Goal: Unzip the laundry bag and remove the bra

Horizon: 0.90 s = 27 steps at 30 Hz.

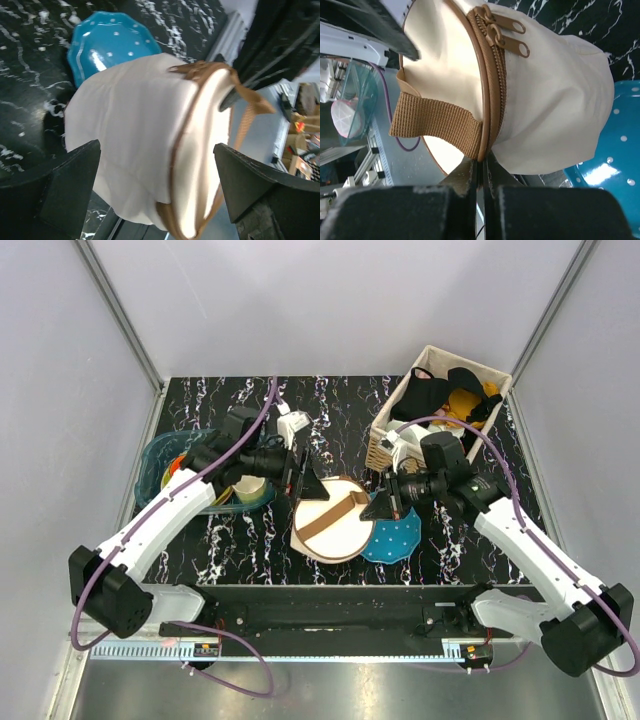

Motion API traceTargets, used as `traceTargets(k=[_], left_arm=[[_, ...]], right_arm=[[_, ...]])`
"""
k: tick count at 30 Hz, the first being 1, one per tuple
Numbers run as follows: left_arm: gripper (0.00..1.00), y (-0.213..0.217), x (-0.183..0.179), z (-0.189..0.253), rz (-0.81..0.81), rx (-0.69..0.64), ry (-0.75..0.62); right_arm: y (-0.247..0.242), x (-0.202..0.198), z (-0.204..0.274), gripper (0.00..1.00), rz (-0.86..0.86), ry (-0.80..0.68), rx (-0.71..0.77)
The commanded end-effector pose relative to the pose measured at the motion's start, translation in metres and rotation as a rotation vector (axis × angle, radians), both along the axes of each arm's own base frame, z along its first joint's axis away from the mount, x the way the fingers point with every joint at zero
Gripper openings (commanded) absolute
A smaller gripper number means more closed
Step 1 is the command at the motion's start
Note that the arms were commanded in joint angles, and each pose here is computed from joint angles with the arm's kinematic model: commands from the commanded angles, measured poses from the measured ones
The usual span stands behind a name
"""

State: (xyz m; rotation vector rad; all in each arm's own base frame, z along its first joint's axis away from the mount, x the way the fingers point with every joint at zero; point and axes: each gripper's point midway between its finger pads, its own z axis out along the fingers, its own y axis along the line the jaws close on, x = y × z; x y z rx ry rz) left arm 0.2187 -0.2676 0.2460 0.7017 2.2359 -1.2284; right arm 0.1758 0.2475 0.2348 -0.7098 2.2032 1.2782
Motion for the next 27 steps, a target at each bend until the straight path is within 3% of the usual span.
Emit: traceTargets(k=[1, 10, 11, 12, 14, 15, 16, 18, 21, 23, 24, 27], left_arm=[[0.99, -0.019, -0.019, 0.041, -0.185, -0.179, -0.004], [0.90, -0.047, -0.035, 0.025, -0.286, -0.165, 0.091], [0.85, -0.048, -0.035, 0.024, -0.287, -0.160, 0.089], [0.57, -0.050, -0.034, 0.023, -0.284, -0.154, 0.089], [0.09, -0.051, -0.025, 0.019, -0.240, -0.128, 0.080], [0.00, -0.050, -0.021, 0.017, -0.214, -0.111, 0.083], [0.00, -0.048, -0.012, 0.016, -0.164, -0.081, 0.064], [0.00, -0.044, -0.007, 0.018, -0.131, -0.077, 0.067], [0.00, -0.032, 0.012, 0.020, -0.022, -0.074, 0.092], [0.00, -0.021, 0.027, 0.026, 0.067, -0.092, 0.082], [0.00, -0.010, 0.040, 0.029, 0.147, -0.115, 0.117], [0.00, 0.011, 0.066, 0.045, 0.307, -0.190, 0.158]], right_arm=[[0.005, -0.009, 0.015, 0.00, 0.089, -0.022, 0.032], [0.007, -0.003, 0.014, 0.00, 0.093, -0.014, 0.005], [0.007, -0.003, 0.015, 0.00, 0.093, -0.017, 0.003], [0.007, -0.002, 0.015, 0.00, 0.092, -0.018, 0.002], [0.006, 0.000, 0.015, 0.00, 0.084, -0.017, -0.012], [0.006, 0.003, 0.015, 0.00, 0.065, -0.017, -0.021], [0.002, 0.016, 0.010, 0.00, -0.003, -0.027, -0.069], [-0.005, 0.025, 0.005, 0.49, -0.075, -0.009, -0.137], [-0.018, 0.041, 0.001, 0.84, -0.203, -0.016, -0.210], [-0.030, 0.054, 0.006, 0.86, -0.330, -0.044, -0.239], [-0.036, 0.059, 0.011, 1.00, -0.379, -0.061, -0.249], [-0.050, 0.071, 0.020, 1.00, -0.526, -0.085, -0.246]])
